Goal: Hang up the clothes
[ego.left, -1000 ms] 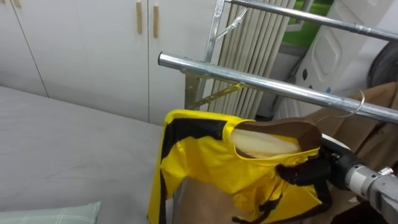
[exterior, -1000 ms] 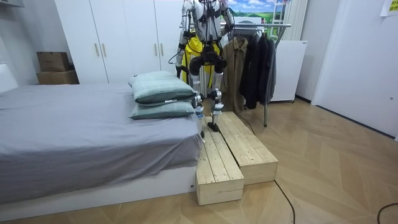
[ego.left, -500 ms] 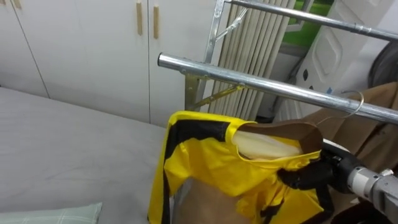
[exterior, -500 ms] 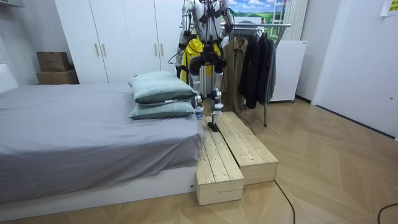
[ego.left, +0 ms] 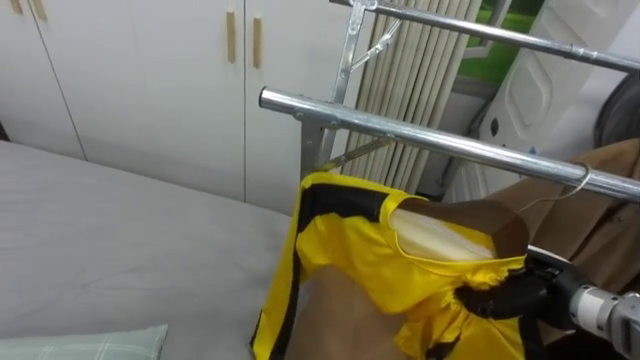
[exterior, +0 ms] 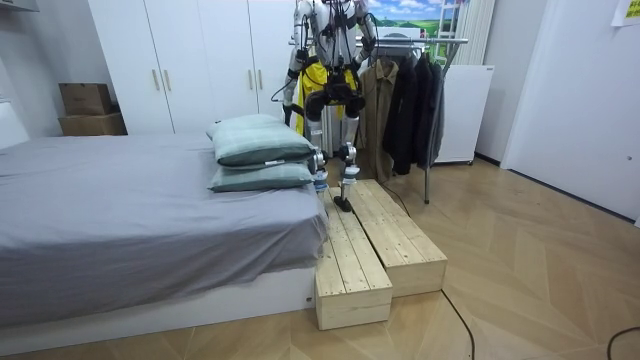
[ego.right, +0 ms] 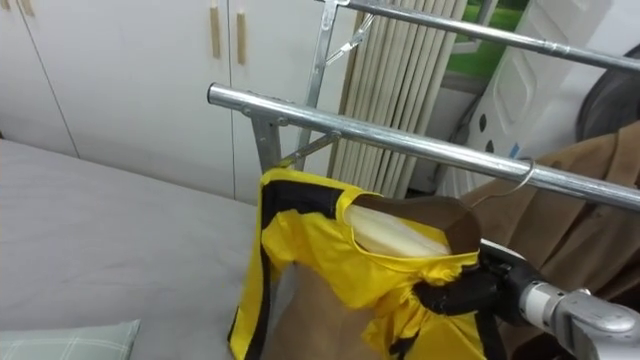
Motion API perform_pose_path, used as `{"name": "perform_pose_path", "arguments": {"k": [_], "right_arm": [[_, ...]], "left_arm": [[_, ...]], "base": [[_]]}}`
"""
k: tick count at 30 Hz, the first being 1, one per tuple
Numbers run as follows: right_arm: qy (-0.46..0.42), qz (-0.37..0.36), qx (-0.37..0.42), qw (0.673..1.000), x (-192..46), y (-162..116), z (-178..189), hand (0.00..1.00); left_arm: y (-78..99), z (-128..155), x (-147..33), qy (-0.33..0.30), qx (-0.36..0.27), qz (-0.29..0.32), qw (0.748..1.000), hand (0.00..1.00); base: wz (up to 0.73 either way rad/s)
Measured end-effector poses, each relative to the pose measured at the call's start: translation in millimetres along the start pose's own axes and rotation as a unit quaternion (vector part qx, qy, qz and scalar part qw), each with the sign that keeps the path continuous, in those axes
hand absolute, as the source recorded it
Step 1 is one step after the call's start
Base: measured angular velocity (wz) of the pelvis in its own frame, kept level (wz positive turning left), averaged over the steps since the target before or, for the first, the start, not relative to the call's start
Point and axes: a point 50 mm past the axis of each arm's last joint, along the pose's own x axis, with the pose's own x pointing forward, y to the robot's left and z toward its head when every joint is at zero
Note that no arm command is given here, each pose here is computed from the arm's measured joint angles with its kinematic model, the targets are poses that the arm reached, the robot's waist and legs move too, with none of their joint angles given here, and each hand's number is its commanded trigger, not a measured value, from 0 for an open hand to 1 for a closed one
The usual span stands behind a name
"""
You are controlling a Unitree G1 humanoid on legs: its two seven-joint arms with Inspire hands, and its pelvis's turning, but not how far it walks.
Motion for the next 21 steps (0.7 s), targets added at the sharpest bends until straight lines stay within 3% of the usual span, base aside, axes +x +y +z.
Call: {"name": "perform_pose_path", "arguments": {"k": [14,15,16,17,18,21], "right_arm": [[0.034,-0.026,0.027,0.999,-2.9,-4.7,-23.3,1.0],[0.036,-0.029,0.025,0.999,-2.7,-4.6,-24.4,0.78],[0.037,-0.031,0.024,0.999,-2.5,-4.5,-25.0,0.15],[0.038,-0.035,0.02,0.998,-2.1,-4.4,-25.3,0.15],[0.038,-0.038,0.019,0.998,-2.2,-4.8,-25.3,0.0],[0.039,-0.057,0.03,0.997,-2.8,-6.8,-27.9,0.0]], "left_arm": [[0.0,7.1,-0.2,-0.013,0.015,-0.011,1.0,0.0],[0.1,7.1,-0.2,-0.013,0.015,-0.011,1.0,0.0],[0.2,7.0,-0.2,-0.012,0.015,-0.011,1.0,0.0],[0.5,6.6,-0.3,-0.012,0.015,-0.011,1.0,0.0],[1.3,6.4,-0.5,-0.011,0.016,-0.01,1.0,0.0],[2.5,6.0,-0.7,-0.01,0.017,-0.009,1.0,0.0]], "base": [[0.05],[0.0],[0.0],[0.0],[0.0],[-0.01]]}}
